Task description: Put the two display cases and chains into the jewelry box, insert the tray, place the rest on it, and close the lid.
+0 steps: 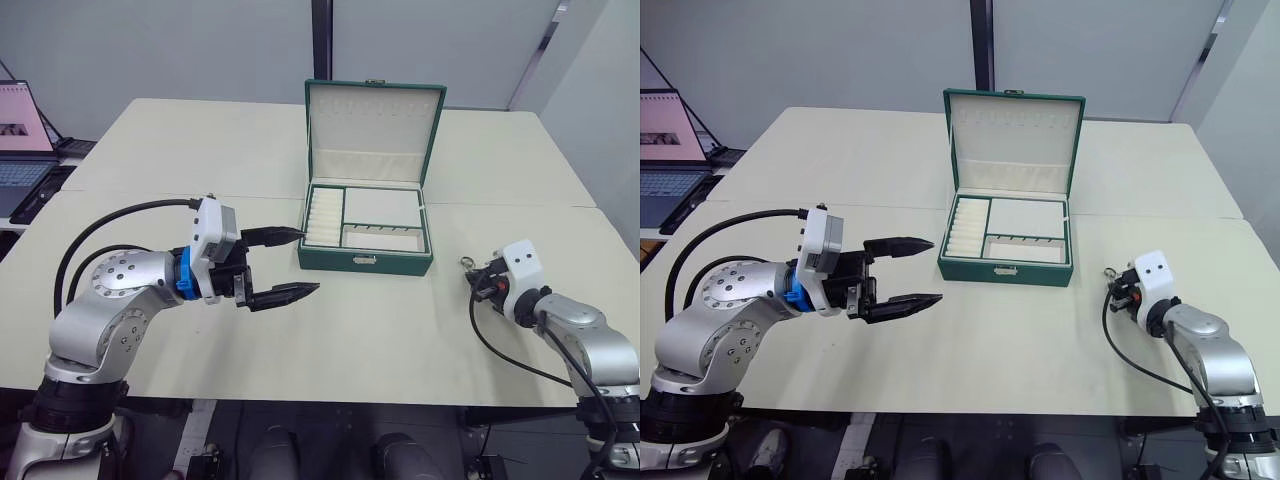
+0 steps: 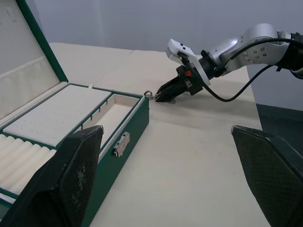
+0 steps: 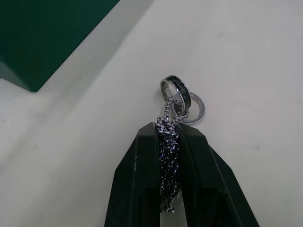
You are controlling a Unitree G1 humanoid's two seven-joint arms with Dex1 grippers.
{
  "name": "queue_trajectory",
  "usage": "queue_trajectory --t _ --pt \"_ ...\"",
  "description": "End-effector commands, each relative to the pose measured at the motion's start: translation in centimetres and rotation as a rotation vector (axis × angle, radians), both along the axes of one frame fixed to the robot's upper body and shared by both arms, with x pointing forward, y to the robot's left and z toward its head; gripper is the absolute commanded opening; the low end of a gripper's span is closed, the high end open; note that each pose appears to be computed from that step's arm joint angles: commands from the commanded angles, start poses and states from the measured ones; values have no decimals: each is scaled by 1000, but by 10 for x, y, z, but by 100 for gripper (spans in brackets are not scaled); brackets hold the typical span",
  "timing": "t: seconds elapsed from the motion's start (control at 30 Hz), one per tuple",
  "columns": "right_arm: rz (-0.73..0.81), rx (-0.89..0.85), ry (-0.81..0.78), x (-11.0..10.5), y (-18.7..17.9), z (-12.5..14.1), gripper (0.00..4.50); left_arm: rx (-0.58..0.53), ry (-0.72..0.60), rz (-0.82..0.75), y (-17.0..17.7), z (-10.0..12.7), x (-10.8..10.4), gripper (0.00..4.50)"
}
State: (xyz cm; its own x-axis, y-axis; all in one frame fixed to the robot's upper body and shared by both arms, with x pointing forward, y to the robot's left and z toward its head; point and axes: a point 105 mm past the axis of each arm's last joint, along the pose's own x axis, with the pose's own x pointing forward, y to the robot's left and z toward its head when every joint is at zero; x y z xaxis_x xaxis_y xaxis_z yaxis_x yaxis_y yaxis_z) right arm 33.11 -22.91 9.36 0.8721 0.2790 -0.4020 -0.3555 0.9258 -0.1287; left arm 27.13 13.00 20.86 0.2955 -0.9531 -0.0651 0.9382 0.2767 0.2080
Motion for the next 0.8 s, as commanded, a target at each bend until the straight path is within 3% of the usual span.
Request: queue_trajectory --t 0.03,0.4,0.8 --pt "26 0 5 0 6 4 27 -5 -48 -13 -3 9 -4 450" --pt "2 4 -138 7 6 60 27 0 -51 -13 -3 9 -1 450" --pt "12 -37 -226 7 6 100 27 -1 -54 -8 -3 9 1 450"
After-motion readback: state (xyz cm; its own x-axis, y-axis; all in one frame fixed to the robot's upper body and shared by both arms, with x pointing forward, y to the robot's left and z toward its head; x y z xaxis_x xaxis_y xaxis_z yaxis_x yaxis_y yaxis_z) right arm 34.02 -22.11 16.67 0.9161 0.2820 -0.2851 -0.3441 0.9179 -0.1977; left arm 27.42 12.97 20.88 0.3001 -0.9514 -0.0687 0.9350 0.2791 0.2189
